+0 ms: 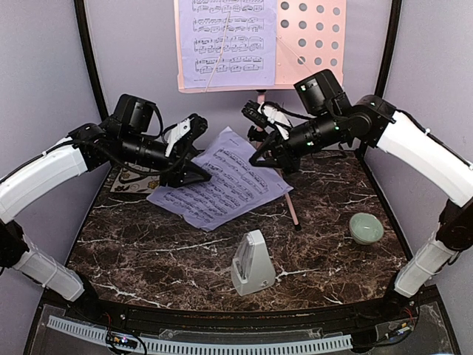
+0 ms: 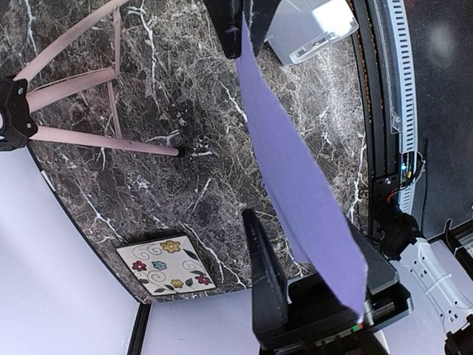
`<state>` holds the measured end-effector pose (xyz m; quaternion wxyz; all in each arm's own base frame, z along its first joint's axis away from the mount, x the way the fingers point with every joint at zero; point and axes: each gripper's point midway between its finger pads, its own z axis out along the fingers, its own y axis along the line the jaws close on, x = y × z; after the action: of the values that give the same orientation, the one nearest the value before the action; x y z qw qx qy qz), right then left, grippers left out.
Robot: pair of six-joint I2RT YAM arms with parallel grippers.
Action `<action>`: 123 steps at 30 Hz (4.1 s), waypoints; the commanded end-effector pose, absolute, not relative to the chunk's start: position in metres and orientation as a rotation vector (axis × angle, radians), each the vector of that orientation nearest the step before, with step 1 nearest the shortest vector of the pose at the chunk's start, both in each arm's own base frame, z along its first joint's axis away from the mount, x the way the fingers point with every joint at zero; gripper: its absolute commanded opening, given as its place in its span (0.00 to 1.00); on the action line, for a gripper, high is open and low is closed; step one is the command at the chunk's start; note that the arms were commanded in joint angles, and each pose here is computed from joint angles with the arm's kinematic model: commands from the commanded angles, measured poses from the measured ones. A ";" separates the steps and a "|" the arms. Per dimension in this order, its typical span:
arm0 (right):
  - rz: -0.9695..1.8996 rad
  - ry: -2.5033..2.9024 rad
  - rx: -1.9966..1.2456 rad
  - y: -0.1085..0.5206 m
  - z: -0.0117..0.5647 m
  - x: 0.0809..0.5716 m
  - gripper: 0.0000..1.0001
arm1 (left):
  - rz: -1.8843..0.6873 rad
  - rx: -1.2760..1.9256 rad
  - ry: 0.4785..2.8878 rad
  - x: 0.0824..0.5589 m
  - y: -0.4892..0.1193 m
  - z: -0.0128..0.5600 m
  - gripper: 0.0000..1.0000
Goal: Set up the instrument practice props
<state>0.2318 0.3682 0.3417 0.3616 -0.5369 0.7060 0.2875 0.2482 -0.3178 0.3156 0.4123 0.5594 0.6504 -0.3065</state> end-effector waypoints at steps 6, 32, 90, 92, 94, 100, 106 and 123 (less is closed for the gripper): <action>0.750 1.797 -1.286 0.369 0.360 0.241 0.10 | -0.805 1.292 1.612 0.253 -0.327 0.345 0.00; 0.939 1.649 -0.759 0.301 0.405 0.258 0.90 | -1.275 0.833 1.401 0.257 -0.303 0.442 0.00; 1.046 1.416 -0.744 0.293 0.503 0.255 0.00 | -1.320 0.919 1.372 0.264 -0.352 0.473 0.06; 1.033 1.406 -0.716 0.289 0.507 0.259 0.00 | -1.318 0.920 1.356 0.264 -0.355 0.482 0.00; 0.993 1.406 -0.668 0.282 0.512 0.267 0.09 | -1.315 0.908 1.327 0.264 -0.357 0.495 0.00; 0.804 1.386 -0.471 0.250 0.543 0.296 0.43 | -1.330 0.721 1.298 0.288 -0.358 0.536 0.00; 0.537 1.398 -0.301 0.218 0.560 0.332 0.43 | -1.273 0.513 1.282 0.316 -0.345 0.572 0.00; 0.466 1.467 -0.402 0.246 0.558 0.367 0.49 | -1.086 0.343 1.274 0.317 -0.300 0.615 0.00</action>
<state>0.3768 0.2453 0.5294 0.6784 -0.1677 0.6891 0.1917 0.3385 -0.3243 0.5807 0.6243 0.1568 0.5886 -0.4891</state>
